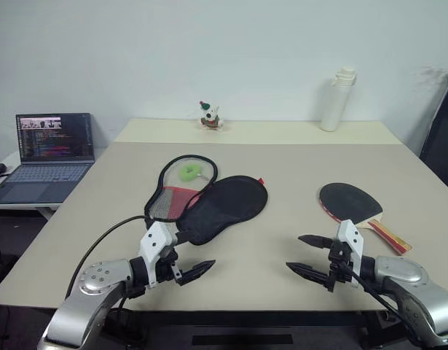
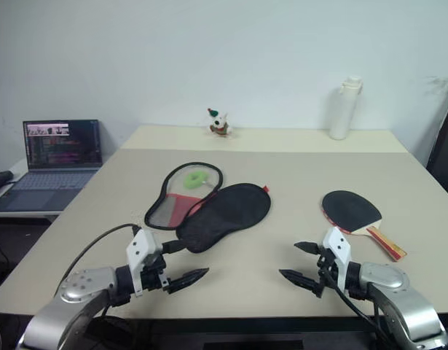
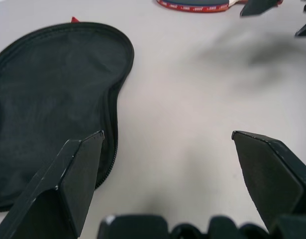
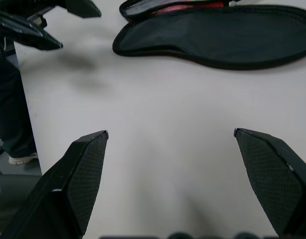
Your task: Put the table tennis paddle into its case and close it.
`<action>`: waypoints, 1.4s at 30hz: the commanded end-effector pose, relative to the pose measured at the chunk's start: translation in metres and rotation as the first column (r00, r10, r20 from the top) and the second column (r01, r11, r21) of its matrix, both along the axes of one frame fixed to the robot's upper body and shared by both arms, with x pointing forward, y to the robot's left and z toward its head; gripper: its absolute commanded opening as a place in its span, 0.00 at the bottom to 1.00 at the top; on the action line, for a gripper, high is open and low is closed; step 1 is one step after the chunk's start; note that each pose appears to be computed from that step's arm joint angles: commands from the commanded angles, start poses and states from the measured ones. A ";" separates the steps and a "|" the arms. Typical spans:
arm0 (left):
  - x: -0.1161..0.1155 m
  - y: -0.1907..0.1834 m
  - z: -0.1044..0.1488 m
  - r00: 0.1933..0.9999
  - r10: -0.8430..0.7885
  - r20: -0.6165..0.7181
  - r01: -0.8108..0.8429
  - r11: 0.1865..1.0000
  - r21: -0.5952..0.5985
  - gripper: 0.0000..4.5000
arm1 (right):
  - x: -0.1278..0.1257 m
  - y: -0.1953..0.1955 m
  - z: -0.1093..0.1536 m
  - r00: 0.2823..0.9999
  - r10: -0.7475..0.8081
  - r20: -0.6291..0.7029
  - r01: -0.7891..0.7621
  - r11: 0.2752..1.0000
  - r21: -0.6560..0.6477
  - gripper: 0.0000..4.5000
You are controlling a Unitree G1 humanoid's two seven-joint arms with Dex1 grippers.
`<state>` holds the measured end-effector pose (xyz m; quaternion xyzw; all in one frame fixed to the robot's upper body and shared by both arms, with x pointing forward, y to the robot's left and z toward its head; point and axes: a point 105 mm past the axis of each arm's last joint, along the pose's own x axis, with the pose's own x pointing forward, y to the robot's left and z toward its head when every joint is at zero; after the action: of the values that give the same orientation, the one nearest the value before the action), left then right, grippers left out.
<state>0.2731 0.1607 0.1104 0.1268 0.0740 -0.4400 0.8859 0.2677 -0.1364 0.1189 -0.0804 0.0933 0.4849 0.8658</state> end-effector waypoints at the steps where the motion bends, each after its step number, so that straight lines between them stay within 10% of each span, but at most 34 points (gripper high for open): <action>1: 0.006 -0.002 -0.003 0.999 -0.017 0.027 0.018 1.000 -0.004 1.00 | -0.001 -0.006 0.016 0.999 -0.021 0.045 0.021 1.000 -0.020 0.99; 34: 0.068 0.005 -0.024 0.980 -0.170 -0.099 0.180 0.978 0.103 1.00 | -0.004 -0.001 0.032 0.986 -0.125 0.110 0.124 0.992 0.018 0.99; 42: 0.057 0.015 -0.025 0.974 -0.177 -0.142 0.193 0.975 0.111 0.40 | 0.000 -0.006 0.033 0.981 -0.154 0.121 0.152 0.988 0.026 1.00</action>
<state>0.3365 0.1740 0.0836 0.1599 0.1423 -0.5144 0.8304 0.2666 -0.1409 0.1407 -0.0896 0.0676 0.4167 0.9021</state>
